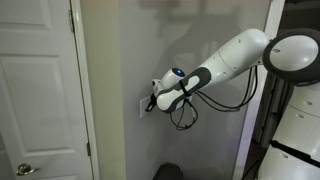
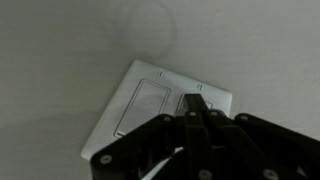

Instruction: Turn off the kitchen light

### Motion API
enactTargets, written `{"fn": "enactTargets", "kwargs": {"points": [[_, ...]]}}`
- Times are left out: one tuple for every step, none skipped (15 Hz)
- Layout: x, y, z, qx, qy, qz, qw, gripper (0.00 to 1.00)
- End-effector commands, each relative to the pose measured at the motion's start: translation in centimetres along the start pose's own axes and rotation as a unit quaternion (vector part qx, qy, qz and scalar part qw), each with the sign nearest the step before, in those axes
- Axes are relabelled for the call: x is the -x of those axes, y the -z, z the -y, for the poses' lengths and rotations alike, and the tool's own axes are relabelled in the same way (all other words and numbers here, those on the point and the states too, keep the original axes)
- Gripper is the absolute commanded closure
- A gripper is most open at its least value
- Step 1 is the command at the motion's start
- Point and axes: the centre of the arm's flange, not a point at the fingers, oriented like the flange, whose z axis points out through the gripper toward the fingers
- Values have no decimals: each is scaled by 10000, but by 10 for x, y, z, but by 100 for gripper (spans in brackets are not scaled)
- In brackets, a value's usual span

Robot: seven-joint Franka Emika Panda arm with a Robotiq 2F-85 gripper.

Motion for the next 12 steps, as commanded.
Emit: {"fn": "enactTargets", "kwargs": {"points": [[-19, -5, 6, 5, 36, -87, 10000, 100], [-21, -7, 6, -18, 54, -87, 9999, 100], [-22, -10, 6, -54, 70, -78, 9999, 100], [-24, -12, 6, -77, 75, -61, 9999, 100], [-25, -15, 6, -99, 72, -17, 9999, 100], [-24, -15, 4, -99, 58, 31, 9999, 100], [-22, -13, 4, -94, 35, 78, 9999, 100], [-19, -11, 3, -65, -4, 161, 9998, 100], [-16, -8, 2, -36, -48, 234, 9997, 100], [-13, -6, 2, -13, -82, 301, 9995, 100], [-10, -5, 2, 32, -134, 360, 9993, 100], [-7, -3, 0, 69, -190, 434, 9989, 100]]}}
